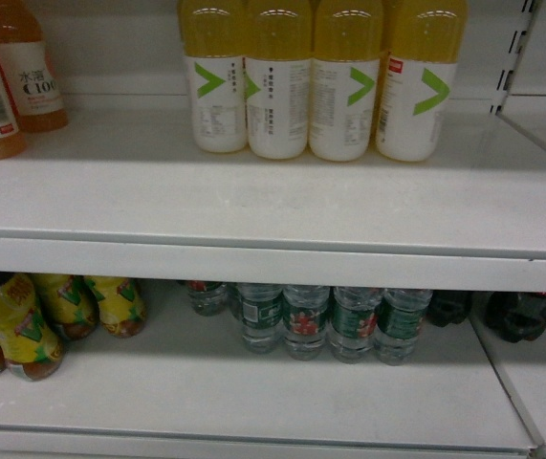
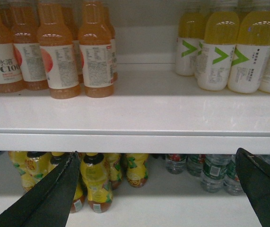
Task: Move water from second to third shelf
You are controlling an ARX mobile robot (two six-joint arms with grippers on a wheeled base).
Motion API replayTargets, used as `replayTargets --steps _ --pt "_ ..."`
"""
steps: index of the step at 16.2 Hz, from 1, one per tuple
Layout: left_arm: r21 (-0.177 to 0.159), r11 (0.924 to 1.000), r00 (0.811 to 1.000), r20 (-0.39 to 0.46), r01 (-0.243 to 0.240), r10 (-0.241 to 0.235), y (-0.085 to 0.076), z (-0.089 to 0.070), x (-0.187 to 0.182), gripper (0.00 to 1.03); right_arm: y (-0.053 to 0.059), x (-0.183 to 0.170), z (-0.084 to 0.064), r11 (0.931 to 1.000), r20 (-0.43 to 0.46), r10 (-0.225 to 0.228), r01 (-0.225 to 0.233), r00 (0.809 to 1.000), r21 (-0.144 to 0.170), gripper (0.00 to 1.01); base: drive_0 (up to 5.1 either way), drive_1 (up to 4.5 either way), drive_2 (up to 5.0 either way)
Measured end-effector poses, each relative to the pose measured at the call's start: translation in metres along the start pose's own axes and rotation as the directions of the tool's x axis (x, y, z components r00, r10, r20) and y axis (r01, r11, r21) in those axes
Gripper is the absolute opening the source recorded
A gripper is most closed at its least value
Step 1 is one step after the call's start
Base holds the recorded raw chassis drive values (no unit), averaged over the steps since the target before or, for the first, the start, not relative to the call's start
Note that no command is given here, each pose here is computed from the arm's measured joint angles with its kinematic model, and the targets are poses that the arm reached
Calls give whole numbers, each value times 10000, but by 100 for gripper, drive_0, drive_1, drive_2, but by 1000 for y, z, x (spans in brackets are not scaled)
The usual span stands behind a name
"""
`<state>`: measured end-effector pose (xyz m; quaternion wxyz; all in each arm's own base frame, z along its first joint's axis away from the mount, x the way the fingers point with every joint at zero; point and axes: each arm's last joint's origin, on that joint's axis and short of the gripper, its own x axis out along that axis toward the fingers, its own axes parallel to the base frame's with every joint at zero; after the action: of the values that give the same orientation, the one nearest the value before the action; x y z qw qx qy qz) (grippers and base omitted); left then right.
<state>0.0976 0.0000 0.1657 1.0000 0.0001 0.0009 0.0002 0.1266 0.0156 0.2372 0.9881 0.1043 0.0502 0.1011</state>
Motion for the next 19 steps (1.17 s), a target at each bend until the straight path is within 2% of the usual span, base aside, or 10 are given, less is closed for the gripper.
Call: replayTargets --steps 19 --pt "0 10000 10000 -4 0 0 0 0 0 98 0 0 0 10000 -25 -9 9 10000 0 43 -441 219 219"
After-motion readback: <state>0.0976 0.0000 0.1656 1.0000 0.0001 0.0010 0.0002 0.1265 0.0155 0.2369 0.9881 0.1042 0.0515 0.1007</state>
